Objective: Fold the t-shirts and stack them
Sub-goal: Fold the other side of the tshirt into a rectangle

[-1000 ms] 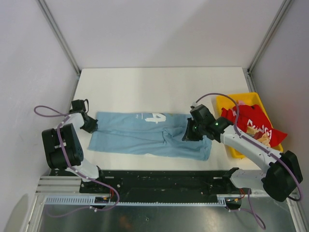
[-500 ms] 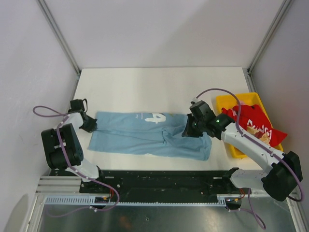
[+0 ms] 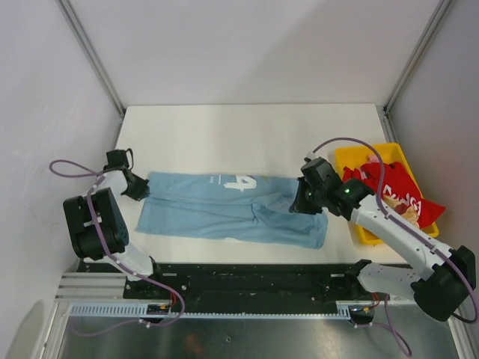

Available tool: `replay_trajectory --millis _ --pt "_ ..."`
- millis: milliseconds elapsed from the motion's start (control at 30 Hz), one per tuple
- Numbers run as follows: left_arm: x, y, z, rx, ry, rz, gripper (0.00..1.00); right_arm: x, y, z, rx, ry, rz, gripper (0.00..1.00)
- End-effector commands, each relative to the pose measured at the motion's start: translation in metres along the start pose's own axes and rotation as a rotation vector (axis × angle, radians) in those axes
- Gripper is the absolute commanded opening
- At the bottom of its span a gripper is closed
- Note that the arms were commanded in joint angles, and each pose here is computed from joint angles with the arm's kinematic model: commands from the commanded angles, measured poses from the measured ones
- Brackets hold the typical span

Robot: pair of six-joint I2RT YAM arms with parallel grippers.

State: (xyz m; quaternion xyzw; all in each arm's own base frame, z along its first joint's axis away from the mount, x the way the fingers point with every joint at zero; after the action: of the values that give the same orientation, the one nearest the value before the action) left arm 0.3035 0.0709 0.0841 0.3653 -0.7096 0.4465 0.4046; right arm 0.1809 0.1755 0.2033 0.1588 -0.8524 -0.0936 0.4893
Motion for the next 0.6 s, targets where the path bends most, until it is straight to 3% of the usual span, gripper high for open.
replay_trajectory --millis 0,567 --pt "0.002 -0.006 -0.009 -0.015 -0.019 0.025 0.00 0.019 -0.011 -0.006 -0.034 -0.053 0.057 0.01" --pt "0.001 0.001 -0.004 -0.014 -0.014 0.010 0.00 -0.003 -0.036 0.027 -0.078 0.028 0.058 0.02"
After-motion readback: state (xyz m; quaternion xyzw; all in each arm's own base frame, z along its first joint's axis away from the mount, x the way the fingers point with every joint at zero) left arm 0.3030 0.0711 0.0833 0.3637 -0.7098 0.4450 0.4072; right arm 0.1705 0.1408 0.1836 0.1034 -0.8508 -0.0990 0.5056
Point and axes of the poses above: each gripper's point midway between its finger pads, its own x axis back along the fingers, its own y axis along the line the jaws close on, z = x × y, the point moved 6 cm from there along x, back along the fingers, and after that the axes turned 10 degrees about x, right-handed, at the moved point
